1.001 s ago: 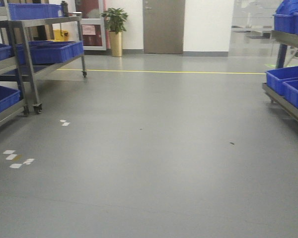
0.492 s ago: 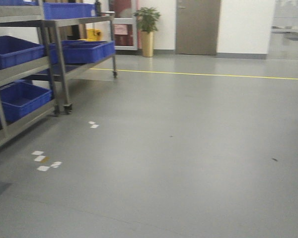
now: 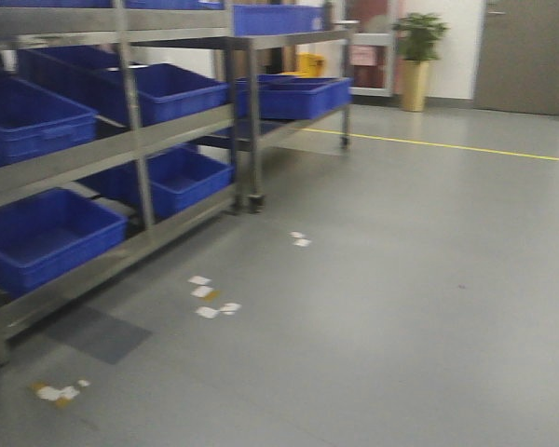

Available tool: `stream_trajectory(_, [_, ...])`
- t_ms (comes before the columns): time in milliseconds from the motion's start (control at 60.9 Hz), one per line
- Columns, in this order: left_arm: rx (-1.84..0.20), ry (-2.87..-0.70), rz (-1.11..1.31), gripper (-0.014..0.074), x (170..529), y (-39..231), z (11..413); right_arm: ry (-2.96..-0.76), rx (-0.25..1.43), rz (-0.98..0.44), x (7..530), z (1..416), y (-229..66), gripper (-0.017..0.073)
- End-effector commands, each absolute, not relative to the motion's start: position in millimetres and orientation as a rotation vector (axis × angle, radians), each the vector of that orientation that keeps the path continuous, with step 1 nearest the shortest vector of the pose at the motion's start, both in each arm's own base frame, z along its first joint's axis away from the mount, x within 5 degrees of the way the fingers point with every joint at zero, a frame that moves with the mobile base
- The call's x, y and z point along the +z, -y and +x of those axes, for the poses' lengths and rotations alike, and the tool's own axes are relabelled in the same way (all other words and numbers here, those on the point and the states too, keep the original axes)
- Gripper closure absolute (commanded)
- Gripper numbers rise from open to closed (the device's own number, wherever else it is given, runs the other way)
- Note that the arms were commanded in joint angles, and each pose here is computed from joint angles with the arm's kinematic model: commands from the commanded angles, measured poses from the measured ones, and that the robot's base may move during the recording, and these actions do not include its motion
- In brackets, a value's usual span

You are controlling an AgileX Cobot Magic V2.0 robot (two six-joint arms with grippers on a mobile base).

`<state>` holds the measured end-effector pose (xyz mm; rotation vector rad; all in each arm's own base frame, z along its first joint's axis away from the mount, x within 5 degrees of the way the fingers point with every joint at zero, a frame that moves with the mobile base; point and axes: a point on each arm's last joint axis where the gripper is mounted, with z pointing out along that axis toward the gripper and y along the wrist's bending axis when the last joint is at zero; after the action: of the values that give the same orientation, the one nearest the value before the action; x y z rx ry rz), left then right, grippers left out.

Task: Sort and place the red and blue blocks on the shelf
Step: 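Keep both cubes gripped while the base drives to the shelf of blue bins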

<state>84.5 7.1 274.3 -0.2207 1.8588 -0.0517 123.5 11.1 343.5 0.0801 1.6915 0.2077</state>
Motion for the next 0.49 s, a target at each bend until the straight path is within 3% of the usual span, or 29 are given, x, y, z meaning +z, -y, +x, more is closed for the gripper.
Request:
stream_trajectory(0, [-0.075, -1.759, -0.193, 0.0471, 290.4, -5.2, 87.0, -1.571, 0.199, 0.071, 360.9, 123.1, -10.1, 0.0511])
stream_trajectory(476, [-0.075, -1.759, -0.193, 0.0471, 290.4, -5.2, 87.0, -1.571, 0.199, 0.071, 360.9, 123.1, -10.1, 0.0511])
